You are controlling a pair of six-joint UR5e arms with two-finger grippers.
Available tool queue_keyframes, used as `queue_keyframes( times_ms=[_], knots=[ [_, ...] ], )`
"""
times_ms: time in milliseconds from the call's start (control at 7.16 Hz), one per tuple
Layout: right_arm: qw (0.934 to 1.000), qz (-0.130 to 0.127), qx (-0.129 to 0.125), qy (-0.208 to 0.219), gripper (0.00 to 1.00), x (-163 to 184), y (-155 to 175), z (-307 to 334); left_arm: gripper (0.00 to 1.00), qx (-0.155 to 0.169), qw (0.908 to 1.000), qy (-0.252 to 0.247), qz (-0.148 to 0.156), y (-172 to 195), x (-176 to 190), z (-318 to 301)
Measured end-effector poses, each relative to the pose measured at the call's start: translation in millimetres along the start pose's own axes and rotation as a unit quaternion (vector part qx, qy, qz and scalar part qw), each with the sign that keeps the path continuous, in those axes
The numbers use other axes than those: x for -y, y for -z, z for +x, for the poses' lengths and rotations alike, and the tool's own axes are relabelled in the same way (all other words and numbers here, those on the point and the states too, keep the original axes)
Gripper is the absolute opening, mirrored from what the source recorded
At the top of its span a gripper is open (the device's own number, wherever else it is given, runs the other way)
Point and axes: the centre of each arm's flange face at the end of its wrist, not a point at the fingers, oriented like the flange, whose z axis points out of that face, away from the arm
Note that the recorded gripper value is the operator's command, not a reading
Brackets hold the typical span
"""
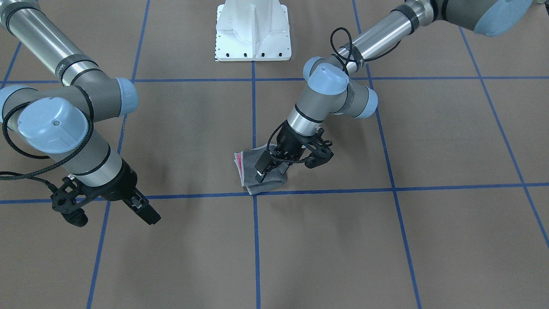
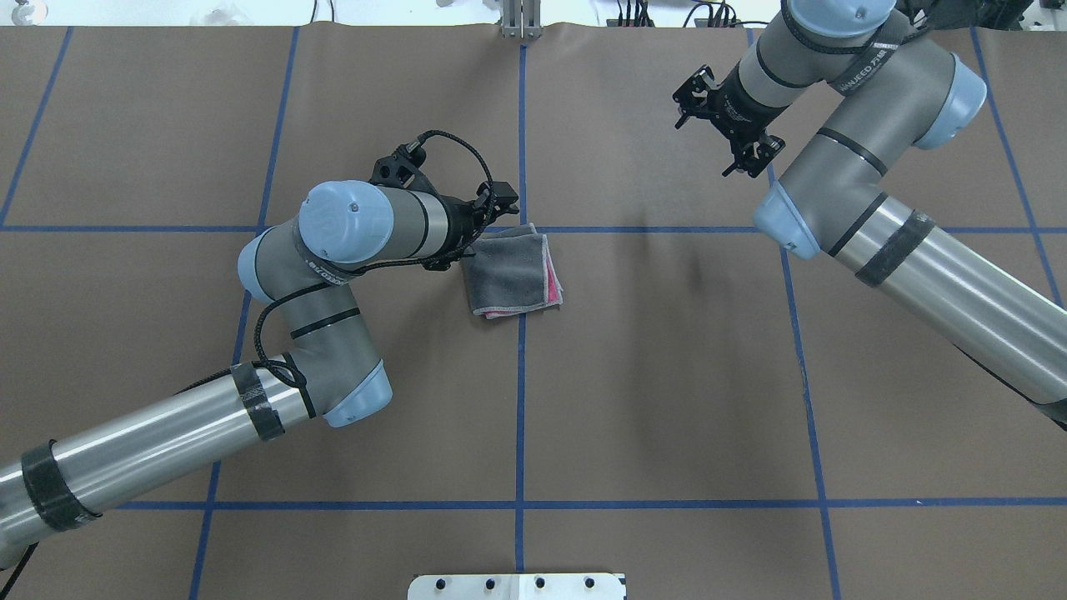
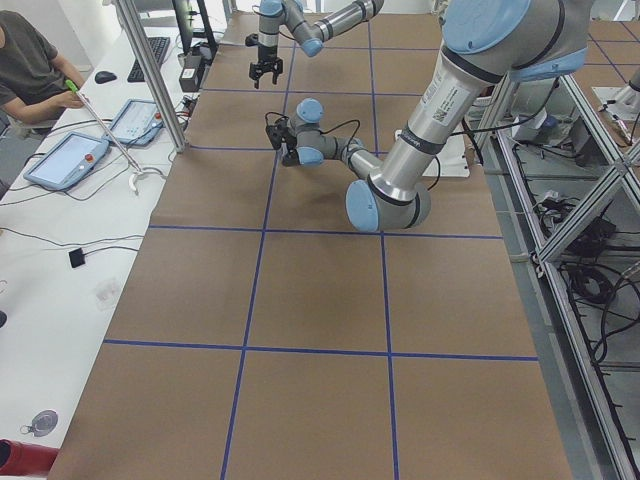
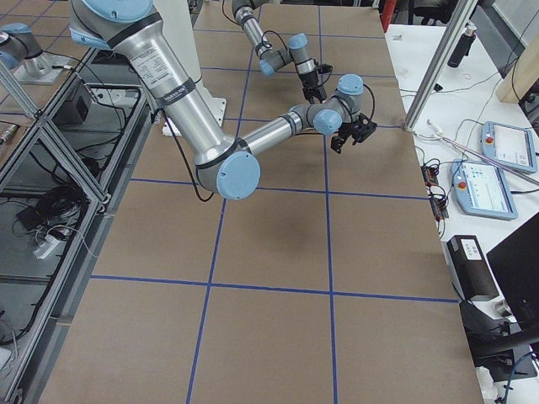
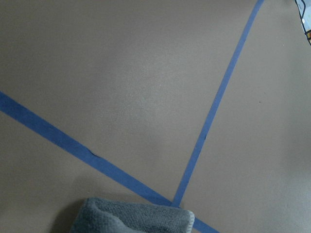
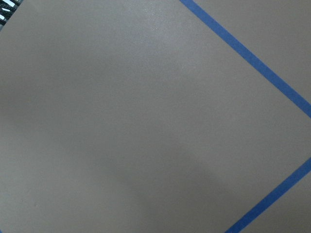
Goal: Fold towel twice with both arms
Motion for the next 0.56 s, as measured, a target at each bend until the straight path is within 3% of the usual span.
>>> queue_keyframes(
  times_ms=[558],
  knots=[
    [1.0000,0.000,-0.001,0.005,1.00,0.6,-0.9,1.0,1.00,0.011,0.9999,-0.002,0.000,-3.7,7.2,-13.6]
  ],
)
